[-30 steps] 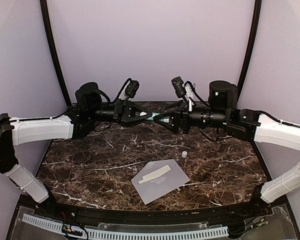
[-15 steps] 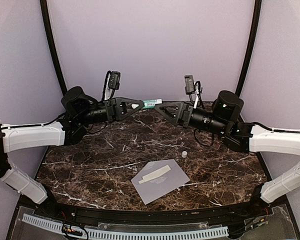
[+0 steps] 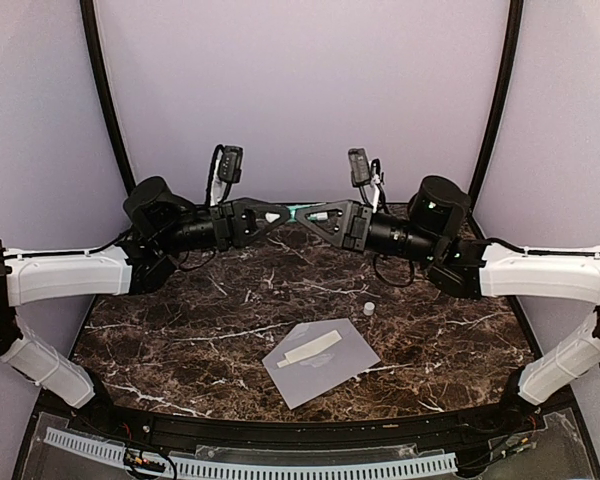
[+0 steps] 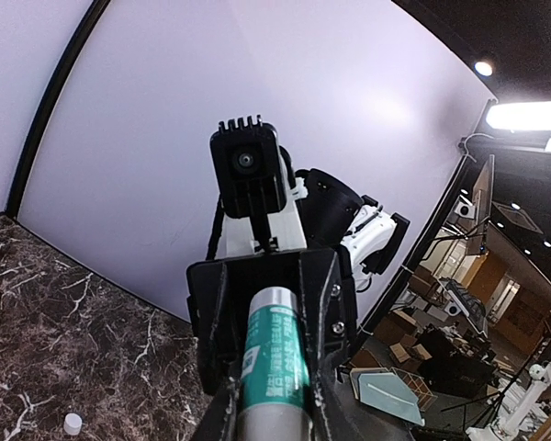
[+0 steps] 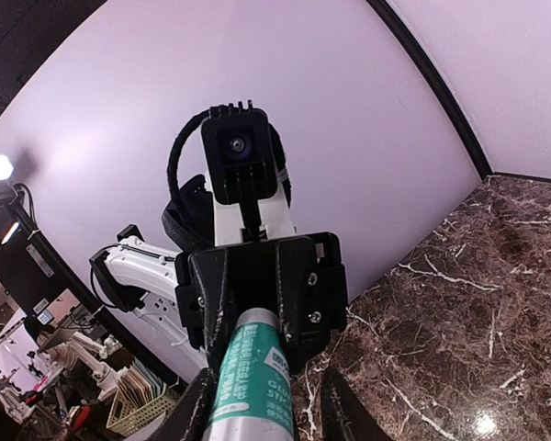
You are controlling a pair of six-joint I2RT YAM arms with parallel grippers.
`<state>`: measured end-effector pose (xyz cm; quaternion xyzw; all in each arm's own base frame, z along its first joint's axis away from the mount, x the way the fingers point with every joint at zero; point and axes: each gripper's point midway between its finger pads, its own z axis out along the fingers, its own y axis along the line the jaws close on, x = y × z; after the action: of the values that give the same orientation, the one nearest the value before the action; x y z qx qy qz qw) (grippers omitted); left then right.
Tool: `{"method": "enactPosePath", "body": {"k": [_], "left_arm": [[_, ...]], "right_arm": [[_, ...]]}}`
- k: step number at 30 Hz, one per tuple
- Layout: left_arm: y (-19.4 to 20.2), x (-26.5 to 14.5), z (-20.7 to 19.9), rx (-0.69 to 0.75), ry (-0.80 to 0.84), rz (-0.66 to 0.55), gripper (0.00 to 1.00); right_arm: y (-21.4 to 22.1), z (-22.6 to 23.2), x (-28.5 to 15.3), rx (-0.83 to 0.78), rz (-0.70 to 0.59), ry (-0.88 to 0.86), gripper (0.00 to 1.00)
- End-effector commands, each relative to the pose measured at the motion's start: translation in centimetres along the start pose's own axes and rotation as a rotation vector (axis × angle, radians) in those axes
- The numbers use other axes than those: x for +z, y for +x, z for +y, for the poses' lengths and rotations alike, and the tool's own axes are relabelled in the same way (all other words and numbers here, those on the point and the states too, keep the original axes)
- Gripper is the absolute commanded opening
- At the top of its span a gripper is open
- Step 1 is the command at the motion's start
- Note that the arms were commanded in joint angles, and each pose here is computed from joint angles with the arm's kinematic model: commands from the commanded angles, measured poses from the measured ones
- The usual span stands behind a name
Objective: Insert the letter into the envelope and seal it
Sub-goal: Adjust the solid glue.
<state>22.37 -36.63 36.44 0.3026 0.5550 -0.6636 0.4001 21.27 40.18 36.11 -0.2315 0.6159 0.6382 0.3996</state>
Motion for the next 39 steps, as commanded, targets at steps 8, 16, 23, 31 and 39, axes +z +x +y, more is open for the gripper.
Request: {"method": "enactPosePath", "body": {"k": [8,16,23,31,39], "left_arm": [[0.1,0.3,-1.3,0.025,0.071,0.008,0.00],[-0.1,0.2,-1.3,0.021,0.068,-0.012,0.00],[0.0,0.2,-1.0,0.012,0.061,-0.015,0.02],[2.8,-1.7,2.3,-0.082,-0.115,0.086,0.75],[13.0,-6.1,8.9,-0.309,-0.334,0.354,0.78]], "right_arm": [[-2.0,2.1,0.4,-0.023,-0.051,-0.094,0.31],[-1.3,1.9,0.7,-0.006,-0.023,-0.110,0.31],[-1.7,1.8,0.3,-0.012,-0.047,-0.090,0.07],[-2.6,-0.2,-2.0,-0.088,-0.077,0.094,0.00],[-1.8,-4.2,-5.2,-0.120,-0.043,0.329,0.00]]}}
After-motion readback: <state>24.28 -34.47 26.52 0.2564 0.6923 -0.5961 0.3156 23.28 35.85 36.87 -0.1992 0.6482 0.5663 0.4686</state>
